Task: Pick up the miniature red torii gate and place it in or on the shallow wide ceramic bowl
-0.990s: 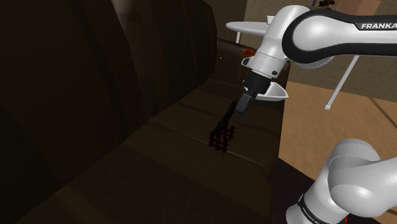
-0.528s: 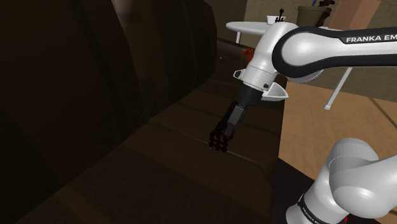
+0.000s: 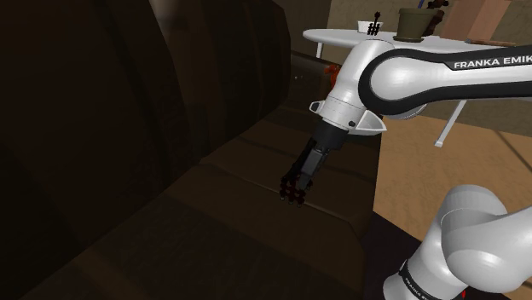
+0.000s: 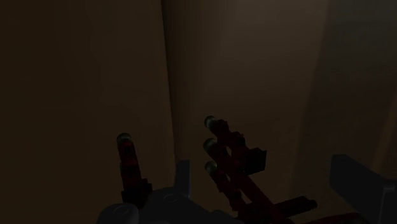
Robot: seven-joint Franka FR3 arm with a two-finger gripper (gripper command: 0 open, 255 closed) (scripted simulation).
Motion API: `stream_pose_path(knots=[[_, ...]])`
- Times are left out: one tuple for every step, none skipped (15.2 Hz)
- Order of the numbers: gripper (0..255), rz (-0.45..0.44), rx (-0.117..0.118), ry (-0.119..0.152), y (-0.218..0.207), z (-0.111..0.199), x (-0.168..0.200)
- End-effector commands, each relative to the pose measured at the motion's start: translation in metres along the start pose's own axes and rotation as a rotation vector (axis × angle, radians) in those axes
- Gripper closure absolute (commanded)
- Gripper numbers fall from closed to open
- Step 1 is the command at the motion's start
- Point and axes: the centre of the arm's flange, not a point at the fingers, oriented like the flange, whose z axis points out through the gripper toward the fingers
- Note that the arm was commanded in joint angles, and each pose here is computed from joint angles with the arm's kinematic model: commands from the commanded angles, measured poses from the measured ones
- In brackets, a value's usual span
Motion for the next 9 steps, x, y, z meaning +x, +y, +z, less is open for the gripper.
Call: stream_pose_path(knots=[[0,0.000,0.000,0.000,0.0000,0.0001,0.0000],[0,0.000,0.000,0.000,0.0000,0.0000,0.0000],[255,0.000,0.000,0.000,0.0000,0.0000,0.0000],[255,0.000,0.000,0.000,0.0000,0.0000,0.0000],[255,0.000,0.000,0.000,0.0000,0.0000,0.0000],[255,0.000,0.000,0.000,0.0000,0.0000,0.0000],[255,0.000,0.000,0.000,0.0000,0.0000,0.0000],[255,0.000,0.000,0.000,0.0000,0.0001,0.0000],[255,0.000,0.000,0.000,0.0000,0.0000,0.0000]])
